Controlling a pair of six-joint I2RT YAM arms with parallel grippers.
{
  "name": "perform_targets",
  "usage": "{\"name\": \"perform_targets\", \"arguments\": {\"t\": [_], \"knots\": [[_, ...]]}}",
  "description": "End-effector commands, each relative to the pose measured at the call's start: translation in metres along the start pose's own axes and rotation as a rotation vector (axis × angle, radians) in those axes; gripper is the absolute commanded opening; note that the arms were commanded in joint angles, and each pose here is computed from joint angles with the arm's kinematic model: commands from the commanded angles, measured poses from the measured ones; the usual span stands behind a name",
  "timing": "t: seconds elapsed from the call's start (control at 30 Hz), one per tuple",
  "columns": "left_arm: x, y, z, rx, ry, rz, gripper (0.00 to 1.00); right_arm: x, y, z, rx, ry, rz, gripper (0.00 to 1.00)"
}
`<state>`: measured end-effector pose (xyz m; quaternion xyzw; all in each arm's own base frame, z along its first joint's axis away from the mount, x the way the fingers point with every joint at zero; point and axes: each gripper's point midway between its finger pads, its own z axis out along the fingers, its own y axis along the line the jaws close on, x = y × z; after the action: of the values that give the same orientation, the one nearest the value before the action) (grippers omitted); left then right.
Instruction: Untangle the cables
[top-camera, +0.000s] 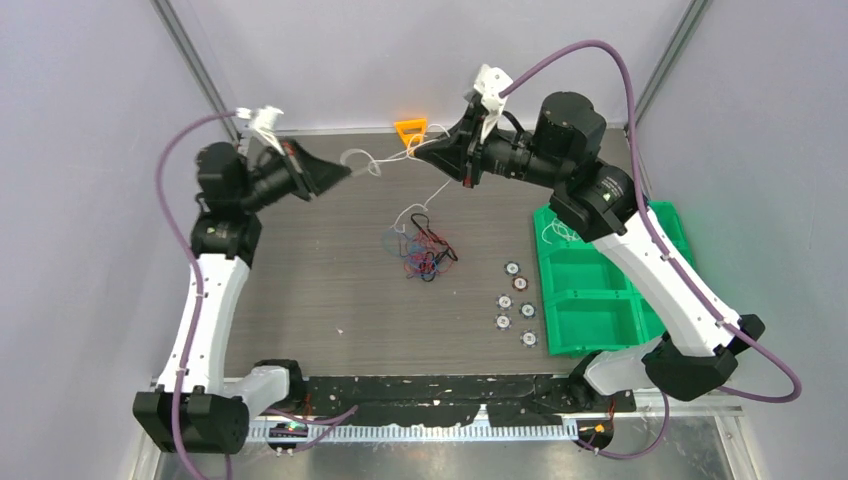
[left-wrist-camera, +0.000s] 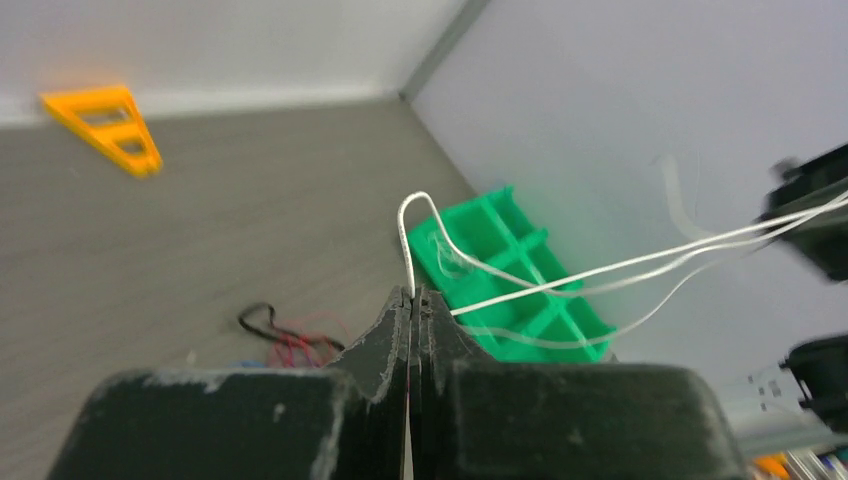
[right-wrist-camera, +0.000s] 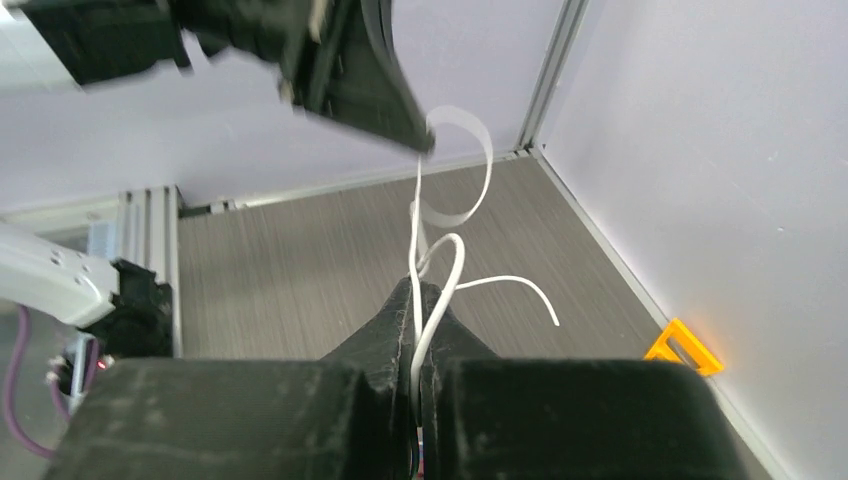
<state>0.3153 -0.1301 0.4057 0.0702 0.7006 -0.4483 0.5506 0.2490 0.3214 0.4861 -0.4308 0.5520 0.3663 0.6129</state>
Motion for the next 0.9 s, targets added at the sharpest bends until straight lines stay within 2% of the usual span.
{"name": "perform_targets", "arguments": {"t": [0.0, 0.13, 0.23, 0.27, 0.37, 0.4, 0.53, 0.67, 0.87], "knots": [[0.092, 0.001, 0.018, 0.044, 0.241, 0.029, 0.0, -0.089, -0.003, -0.024, 0.02, -0.247, 0.069, 0.05], [0.122, -0.07, 0.031, 0.342, 0.316, 0.015, 0.0, -0.092, -0.022, -0.03, 0.041, -0.278, 0.197, 0.05], [0.132, -0.098, 0.037, 0.456, 0.346, 0.019, 0.0, -0.061, -0.049, -0.043, 0.11, -0.23, 0.298, 0.05], [0.136, -0.099, 0.039, 0.463, 0.361, 0.016, 0.05, -0.048, -0.063, -0.054, 0.158, -0.21, 0.319, 0.05], [0.144, -0.087, 0.043, 0.436, 0.399, 0.024, 0.47, -0.021, -0.078, -0.08, 0.227, -0.143, 0.34, 0.05], [0.146, -0.08, 0.043, 0.416, 0.407, 0.029, 0.56, -0.011, -0.084, -0.092, 0.26, -0.119, 0.322, 0.05], [0.129, -0.055, 0.045, 0.365, 0.361, 0.042, 0.77, 0.053, -0.082, -0.13, 0.327, 0.062, 0.33, 0.05], [0.118, -0.041, 0.049, 0.337, 0.348, 0.075, 0.84, 0.081, -0.088, -0.165, 0.399, 0.138, 0.311, 0.05], [0.121, -0.036, 0.057, 0.347, 0.355, 0.036, 0.87, 0.088, -0.11, -0.198, 0.484, 0.178, 0.307, 0.06]]}}
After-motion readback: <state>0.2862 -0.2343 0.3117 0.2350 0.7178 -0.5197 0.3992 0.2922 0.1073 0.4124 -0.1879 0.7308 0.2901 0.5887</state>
